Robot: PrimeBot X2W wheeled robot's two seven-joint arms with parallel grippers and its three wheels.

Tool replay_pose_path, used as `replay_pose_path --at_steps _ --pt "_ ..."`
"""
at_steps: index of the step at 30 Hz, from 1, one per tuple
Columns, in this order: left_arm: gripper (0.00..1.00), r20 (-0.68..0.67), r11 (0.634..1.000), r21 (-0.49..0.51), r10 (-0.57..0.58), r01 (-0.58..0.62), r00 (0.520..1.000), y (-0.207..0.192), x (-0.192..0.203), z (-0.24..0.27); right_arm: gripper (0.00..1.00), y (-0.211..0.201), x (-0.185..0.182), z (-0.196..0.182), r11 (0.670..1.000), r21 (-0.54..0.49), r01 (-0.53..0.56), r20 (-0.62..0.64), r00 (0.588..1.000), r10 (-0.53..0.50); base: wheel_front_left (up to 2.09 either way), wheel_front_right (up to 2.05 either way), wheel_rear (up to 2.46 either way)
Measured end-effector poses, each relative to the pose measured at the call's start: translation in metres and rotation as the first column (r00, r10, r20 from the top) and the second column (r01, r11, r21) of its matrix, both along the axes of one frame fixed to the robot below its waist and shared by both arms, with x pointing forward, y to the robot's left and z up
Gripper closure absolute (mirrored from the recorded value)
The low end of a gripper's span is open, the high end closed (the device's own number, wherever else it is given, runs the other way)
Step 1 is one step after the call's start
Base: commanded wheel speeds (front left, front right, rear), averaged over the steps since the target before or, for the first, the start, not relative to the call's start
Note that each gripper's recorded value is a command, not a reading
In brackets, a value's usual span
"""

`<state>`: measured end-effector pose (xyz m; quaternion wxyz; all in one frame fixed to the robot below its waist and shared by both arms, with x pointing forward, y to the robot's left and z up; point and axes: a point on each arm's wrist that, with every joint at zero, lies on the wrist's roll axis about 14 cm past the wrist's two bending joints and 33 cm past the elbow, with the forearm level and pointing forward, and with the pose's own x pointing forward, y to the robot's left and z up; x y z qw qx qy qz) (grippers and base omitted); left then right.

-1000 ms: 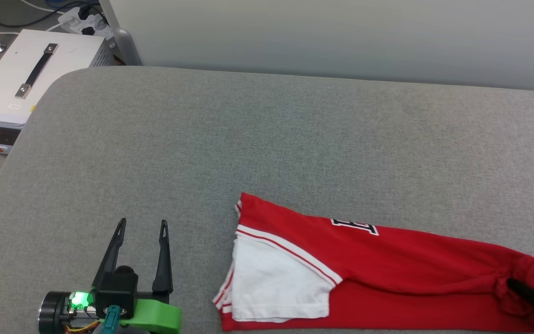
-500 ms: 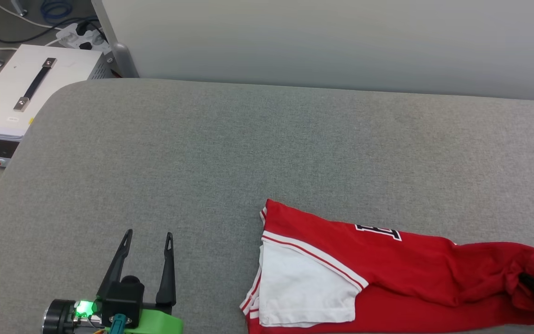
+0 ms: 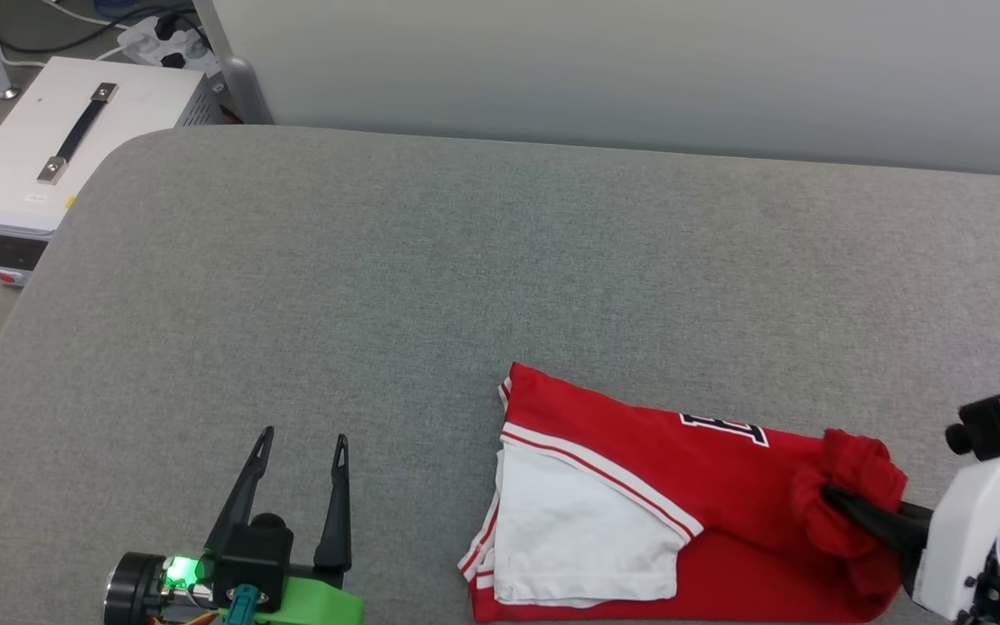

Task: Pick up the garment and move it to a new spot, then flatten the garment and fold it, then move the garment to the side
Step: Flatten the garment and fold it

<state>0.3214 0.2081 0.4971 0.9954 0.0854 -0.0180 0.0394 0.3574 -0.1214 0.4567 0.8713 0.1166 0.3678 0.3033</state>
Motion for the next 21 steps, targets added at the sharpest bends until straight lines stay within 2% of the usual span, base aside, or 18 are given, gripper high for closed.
replay_pose_path --at_steps 7,13,18,21 --pt "0.00 -0.010 1.000 0.000 0.014 -0.014 1.000 0.002 0.002 -0.003 1.00 0.064 0.007 0.006 0.984 0.016 -0.178 0.016 0.984 0.178 0.00 0.00 0.00" --pt "0.00 -0.016 1.000 0.002 0.022 -0.022 1.000 0.004 0.005 -0.004 1.00 0.110 0.005 -0.002 0.953 0.002 -0.304 0.013 0.953 0.304 0.00 0.00 0.00" --pt "0.00 -0.017 1.000 0.002 0.026 -0.026 1.000 0.004 0.011 -0.004 1.00 0.142 0.011 -0.011 0.929 -0.024 -0.370 0.029 0.928 0.371 0.00 0.00 0.00" --pt "0.00 -0.017 1.000 0.000 0.027 -0.027 0.999 0.004 0.015 -0.004 1.00 0.155 0.019 -0.016 0.926 -0.030 -0.375 0.044 0.926 0.376 0.00 0.00 0.00"
